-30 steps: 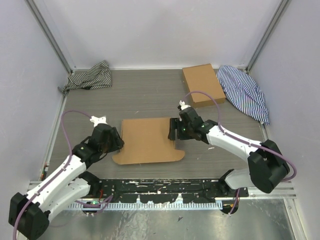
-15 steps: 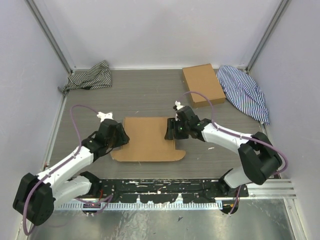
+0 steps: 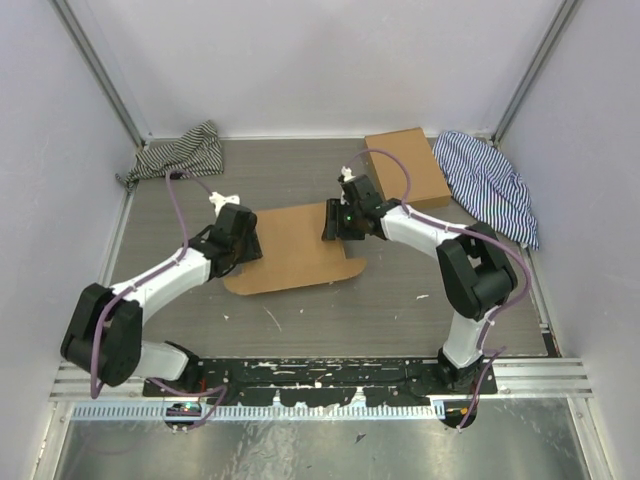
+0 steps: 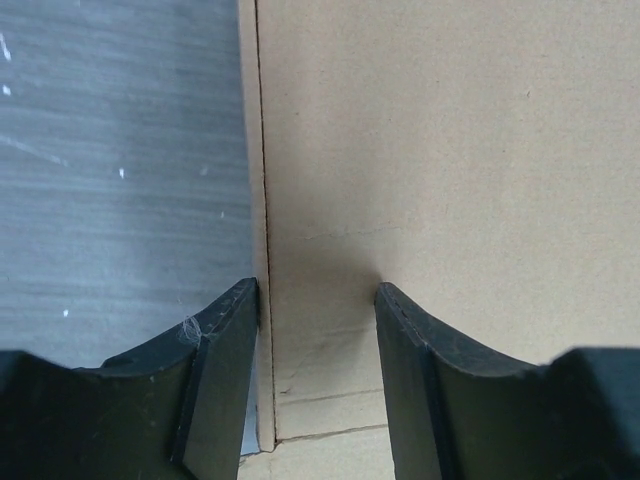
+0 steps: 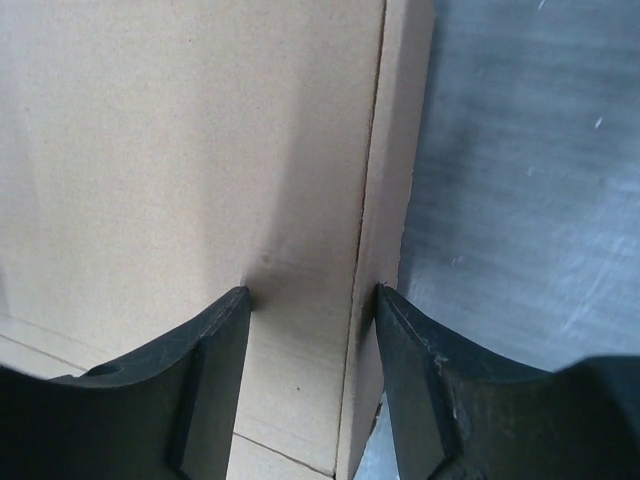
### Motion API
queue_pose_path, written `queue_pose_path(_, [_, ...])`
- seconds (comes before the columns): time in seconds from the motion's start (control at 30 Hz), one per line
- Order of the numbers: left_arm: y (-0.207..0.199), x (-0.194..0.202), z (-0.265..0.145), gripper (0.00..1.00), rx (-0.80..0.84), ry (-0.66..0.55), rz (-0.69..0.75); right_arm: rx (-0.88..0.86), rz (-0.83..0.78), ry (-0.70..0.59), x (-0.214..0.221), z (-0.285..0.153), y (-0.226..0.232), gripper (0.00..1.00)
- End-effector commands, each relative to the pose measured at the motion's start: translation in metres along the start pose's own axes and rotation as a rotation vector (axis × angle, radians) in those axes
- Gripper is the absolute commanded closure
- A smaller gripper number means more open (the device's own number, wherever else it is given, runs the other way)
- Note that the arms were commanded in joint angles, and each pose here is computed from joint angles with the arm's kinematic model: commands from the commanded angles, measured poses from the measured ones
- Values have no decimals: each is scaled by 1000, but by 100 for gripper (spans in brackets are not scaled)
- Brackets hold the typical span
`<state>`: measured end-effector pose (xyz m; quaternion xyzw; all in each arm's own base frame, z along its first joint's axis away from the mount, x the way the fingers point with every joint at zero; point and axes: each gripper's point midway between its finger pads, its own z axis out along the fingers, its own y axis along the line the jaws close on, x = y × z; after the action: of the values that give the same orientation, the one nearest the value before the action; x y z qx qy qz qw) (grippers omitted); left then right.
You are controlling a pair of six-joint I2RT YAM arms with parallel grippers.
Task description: Fold the paper box
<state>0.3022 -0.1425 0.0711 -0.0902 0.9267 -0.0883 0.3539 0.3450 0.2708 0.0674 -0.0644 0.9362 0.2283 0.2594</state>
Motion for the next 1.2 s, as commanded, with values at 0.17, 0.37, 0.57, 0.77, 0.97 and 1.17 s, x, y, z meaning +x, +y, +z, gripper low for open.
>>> queue_pose_path(0.17, [-47, -41, 9, 45, 115, -13, 61, -76, -26, -67, -42, 3, 31, 39])
queue_pose_path(0.37, [-30, -61, -14, 40, 39, -82, 86, 10, -30, -124, -54, -24, 21, 26])
queue_pose_path(0.57, [-11, -64, -49, 17, 10, -131, 82, 103, -33, -172, -52, -62, 5, 20])
queue_pose_path(0.77, [-6, -32, -70, 14, 101, -97, 43, 45, -44, -161, -22, -90, 5, 1])
queue_pose_path(0.97, [2, -5, -69, 14, 164, -116, -1, -18, -69, -107, 10, -86, 3, 1])
queue_pose_path(1.17, [3, 11, -63, 16, 190, -91, 5, -47, -87, -67, 25, -80, 3, 1])
